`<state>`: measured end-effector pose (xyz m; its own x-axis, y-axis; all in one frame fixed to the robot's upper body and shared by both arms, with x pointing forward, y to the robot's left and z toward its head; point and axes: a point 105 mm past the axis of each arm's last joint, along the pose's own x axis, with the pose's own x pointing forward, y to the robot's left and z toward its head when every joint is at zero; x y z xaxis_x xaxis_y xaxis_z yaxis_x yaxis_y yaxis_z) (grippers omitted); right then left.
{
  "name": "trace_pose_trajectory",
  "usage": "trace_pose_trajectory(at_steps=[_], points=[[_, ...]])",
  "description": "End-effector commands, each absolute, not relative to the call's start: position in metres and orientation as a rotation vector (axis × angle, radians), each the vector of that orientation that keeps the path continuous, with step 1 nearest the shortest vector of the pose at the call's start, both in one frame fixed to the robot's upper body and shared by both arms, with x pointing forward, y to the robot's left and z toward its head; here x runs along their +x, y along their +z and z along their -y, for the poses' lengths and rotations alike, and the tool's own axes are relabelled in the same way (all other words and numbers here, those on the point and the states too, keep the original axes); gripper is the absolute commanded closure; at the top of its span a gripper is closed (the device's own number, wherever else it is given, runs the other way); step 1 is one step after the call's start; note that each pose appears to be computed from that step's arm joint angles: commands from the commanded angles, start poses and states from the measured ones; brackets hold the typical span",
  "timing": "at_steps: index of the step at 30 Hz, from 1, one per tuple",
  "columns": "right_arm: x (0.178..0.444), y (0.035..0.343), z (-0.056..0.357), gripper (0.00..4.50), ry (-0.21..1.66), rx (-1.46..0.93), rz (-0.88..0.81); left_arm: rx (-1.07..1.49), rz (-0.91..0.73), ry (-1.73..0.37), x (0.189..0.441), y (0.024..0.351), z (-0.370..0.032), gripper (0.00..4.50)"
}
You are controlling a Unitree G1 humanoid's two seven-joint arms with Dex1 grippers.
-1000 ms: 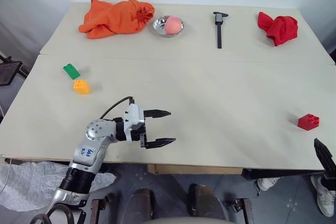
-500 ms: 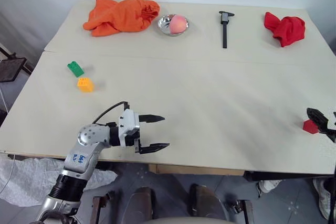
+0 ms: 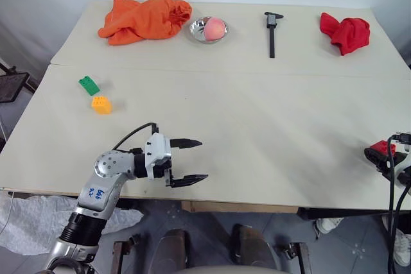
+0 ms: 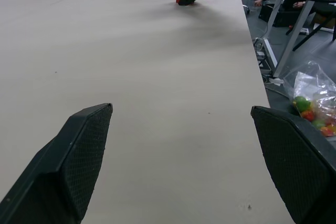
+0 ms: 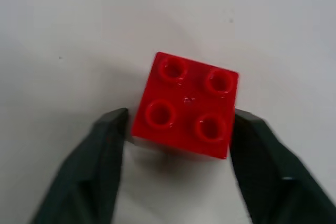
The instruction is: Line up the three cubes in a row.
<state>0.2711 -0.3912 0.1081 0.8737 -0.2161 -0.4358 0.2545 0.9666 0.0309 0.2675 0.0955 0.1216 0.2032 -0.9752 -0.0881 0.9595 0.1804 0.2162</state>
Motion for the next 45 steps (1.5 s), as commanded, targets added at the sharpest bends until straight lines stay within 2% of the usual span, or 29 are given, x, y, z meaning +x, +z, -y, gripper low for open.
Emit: trace_pose_trajectory(at_steps=[1, 6, 8, 10, 13, 21, 25, 32, 41, 45], points=[[0.283, 0.128, 0.377, 2.99, -0.154, 0.058, -0.359, 0.259, 0.129, -1.328, 0.272, 0.132, -0.102, 0.00], [0.302, 0.147, 0.348, 3.00, 0.033, -0.026, -0.292, 0.241, 0.129, -1.304, 0.276, 0.132, -0.110, 0.00], [0.315, 0.164, 0.293, 3.00, 0.364, -0.145, -0.241, 0.229, 0.143, -1.257, 0.283, 0.134, -0.118, 0.00], [0.316, 0.172, 0.248, 3.00, 0.651, -0.266, -0.208, 0.225, 0.149, -1.228, 0.288, 0.133, -0.124, 0.00], [0.324, 0.160, 0.214, 3.00, 0.952, -0.511, -0.251, 0.234, 0.144, -1.199, 0.294, 0.131, -0.131, 0.00], [0.367, 0.151, 0.198, 3.00, 1.160, -0.657, -0.258, 0.250, 0.140, -1.162, 0.296, 0.131, -0.137, 0.00], [0.368, 0.143, 0.194, 3.00, 1.276, -0.659, -0.300, 0.251, 0.139, -1.134, 0.293, 0.131, -0.142, 0.00], [0.370, 0.136, 0.190, 3.00, 1.348, -0.674, -0.331, 0.249, 0.139, -1.102, 0.288, 0.129, -0.146, 0.00], [0.376, 0.154, 0.188, 0.03, 1.328, -0.652, -0.218, 0.247, 0.147, -0.995, 0.287, 0.129, -0.160, 0.00], [0.363, 0.183, 0.188, 0.03, 1.354, -0.516, -0.022, 0.183, 0.194, -0.765, 0.283, 0.136, -0.197, 0.00]])
